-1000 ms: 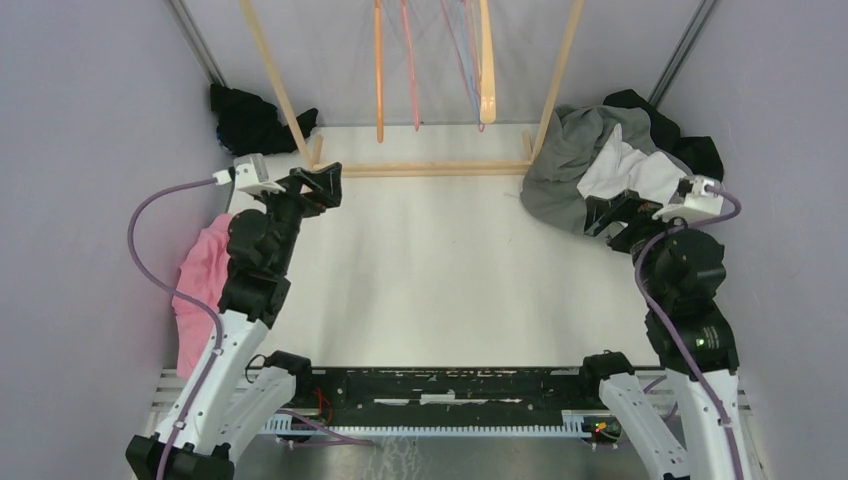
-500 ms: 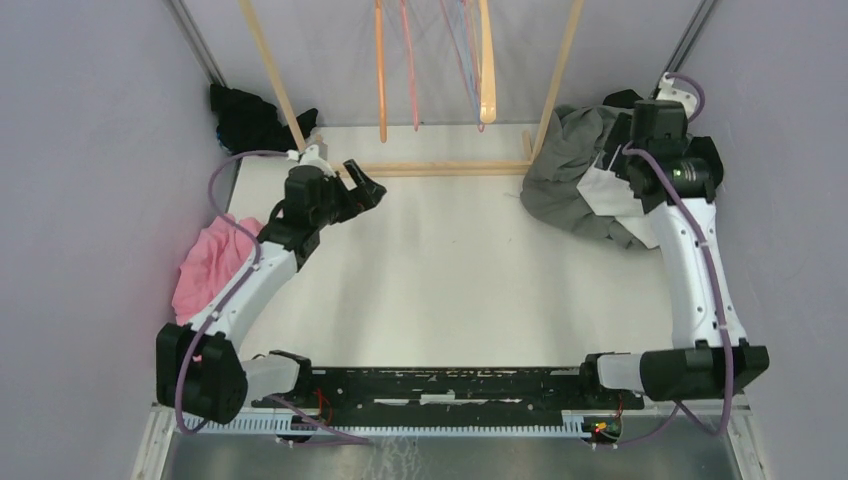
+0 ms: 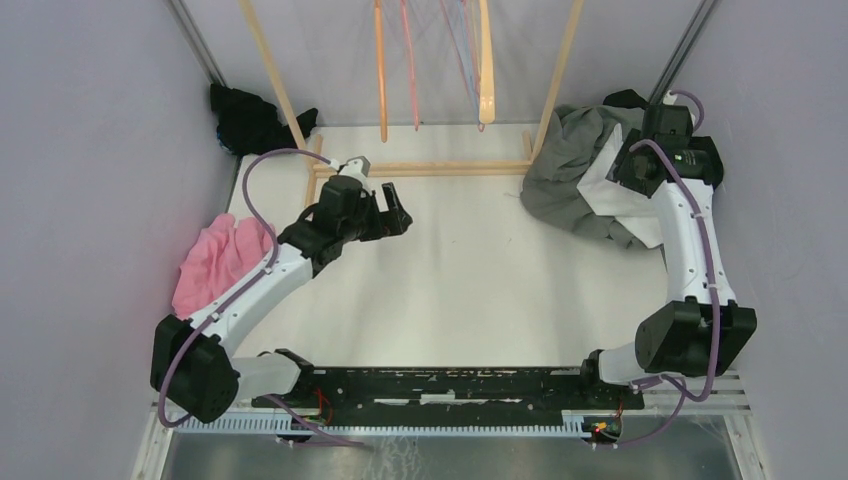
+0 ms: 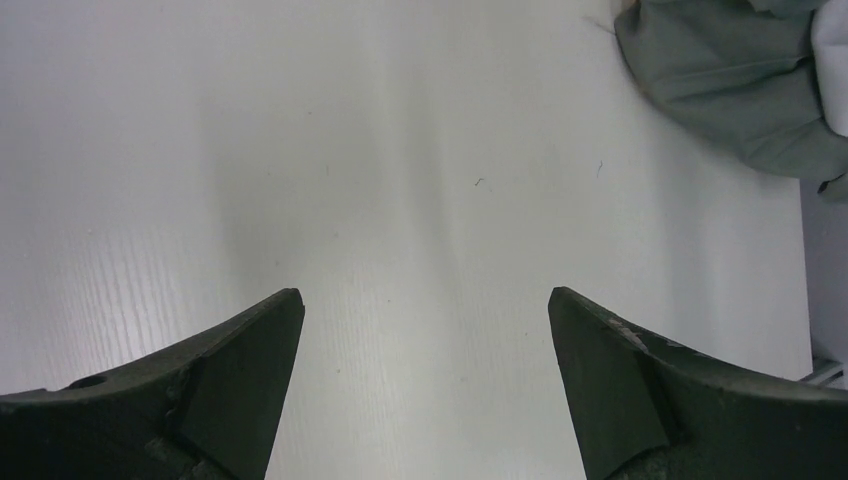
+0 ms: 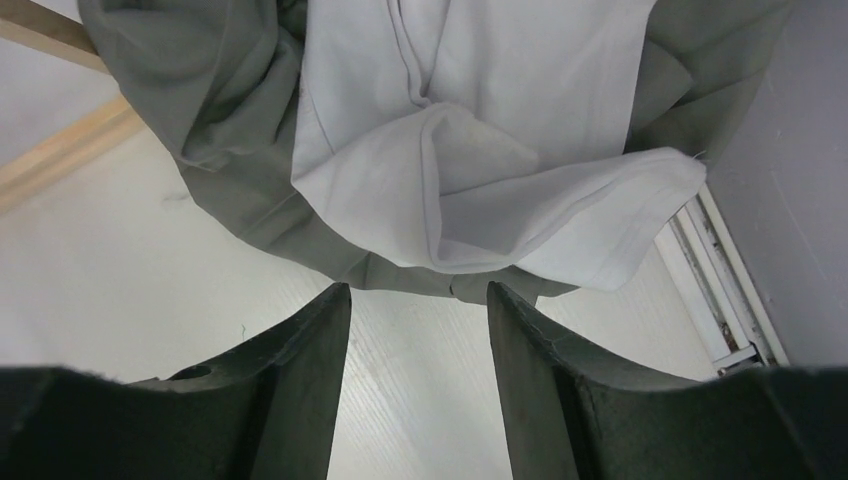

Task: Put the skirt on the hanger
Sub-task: Pick up the skirt from the bin.

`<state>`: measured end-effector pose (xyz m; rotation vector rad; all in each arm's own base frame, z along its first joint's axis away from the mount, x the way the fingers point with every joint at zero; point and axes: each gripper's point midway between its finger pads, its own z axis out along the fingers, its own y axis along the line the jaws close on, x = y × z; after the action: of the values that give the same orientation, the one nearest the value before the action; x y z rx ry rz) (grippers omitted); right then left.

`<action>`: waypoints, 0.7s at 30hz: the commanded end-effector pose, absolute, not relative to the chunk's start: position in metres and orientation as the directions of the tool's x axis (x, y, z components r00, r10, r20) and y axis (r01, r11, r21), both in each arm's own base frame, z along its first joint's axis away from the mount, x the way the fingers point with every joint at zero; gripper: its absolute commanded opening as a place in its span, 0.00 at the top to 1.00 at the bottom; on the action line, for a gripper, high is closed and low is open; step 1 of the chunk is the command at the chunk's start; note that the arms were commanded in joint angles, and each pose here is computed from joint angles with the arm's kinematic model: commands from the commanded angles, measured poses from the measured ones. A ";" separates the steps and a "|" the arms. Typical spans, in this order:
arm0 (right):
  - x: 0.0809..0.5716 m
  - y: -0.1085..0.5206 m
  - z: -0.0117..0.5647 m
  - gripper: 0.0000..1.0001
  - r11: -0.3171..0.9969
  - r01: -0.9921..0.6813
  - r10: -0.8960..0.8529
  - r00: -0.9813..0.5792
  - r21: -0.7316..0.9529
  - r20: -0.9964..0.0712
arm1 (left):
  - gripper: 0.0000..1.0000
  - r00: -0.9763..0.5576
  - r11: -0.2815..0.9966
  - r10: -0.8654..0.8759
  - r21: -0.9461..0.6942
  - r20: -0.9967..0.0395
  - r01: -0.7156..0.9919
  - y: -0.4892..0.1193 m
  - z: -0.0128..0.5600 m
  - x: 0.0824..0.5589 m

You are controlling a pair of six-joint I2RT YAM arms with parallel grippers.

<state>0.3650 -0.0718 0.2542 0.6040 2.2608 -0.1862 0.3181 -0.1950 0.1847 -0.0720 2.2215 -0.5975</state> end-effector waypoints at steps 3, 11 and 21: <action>0.379 -0.076 0.242 0.42 0.854 0.506 0.421 -0.538 0.120 -0.731 | 0.00 -0.663 0.911 -0.170 -0.373 -0.729 0.178 -0.200 0.176 0.307; 0.389 -0.087 0.227 0.43 0.844 0.525 0.429 -0.539 0.109 -0.725 | 0.00 -0.647 0.914 -0.152 -0.355 -0.747 0.195 -0.209 0.179 0.301; 0.403 -0.085 0.202 0.44 0.840 0.525 0.460 -0.551 0.139 -0.696 | 0.00 -0.657 0.909 -0.147 -0.363 -0.740 0.205 -0.222 0.167 0.301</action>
<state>0.3898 -0.0863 0.2056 0.6985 2.2795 -0.1525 0.2928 -0.2137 0.1608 0.0202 2.2737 -0.5292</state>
